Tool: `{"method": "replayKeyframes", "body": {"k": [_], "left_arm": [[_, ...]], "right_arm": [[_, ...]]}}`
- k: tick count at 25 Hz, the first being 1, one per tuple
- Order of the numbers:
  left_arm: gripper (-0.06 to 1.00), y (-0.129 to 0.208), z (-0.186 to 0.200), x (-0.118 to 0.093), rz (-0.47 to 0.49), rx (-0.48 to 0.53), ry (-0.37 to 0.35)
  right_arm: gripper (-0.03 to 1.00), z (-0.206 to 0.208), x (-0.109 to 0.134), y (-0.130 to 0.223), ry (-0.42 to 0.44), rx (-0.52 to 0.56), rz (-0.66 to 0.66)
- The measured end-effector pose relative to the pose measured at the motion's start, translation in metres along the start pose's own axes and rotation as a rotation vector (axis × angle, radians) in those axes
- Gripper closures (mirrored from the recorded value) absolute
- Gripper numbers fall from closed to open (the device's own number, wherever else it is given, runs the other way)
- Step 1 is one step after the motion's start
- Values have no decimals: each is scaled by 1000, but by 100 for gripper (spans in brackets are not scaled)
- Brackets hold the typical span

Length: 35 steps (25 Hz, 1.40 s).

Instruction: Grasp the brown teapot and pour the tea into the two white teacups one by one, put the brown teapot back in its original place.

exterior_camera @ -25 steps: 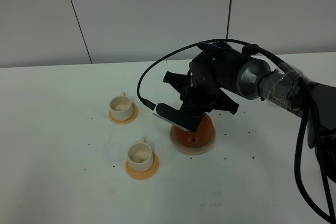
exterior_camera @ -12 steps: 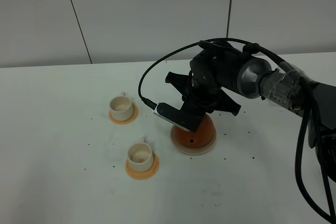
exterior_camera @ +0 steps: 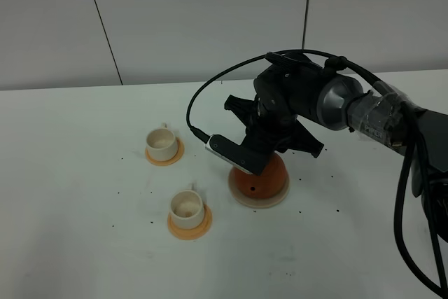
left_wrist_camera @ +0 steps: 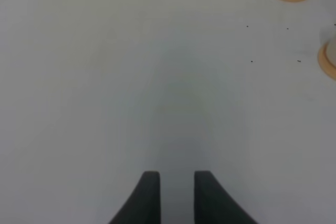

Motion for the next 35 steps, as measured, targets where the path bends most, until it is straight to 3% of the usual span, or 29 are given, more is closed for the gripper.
{"method": "replayKeyframes", "body": {"k": [19,35], "left_arm": [[71,0,0,0,0,0,0],[71,0,0,0,0,0,-1]], "right_arm": [[74,3,8,-4,-43,-40,-84],[74,4,5,-8,-16,-74,-10]]}}
Point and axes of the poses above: a point on each arm's last joint axis where the gripper is mounted, z pointing back along that axis away from the gripper, x along the wrist's bending axis when the last joint is at zero, y = z × x, the point moved 8 cm from there along -z, pointing out along that axis toward the gripper, and after that the axes turned 3 degrees about z, right-handed, at the moved point
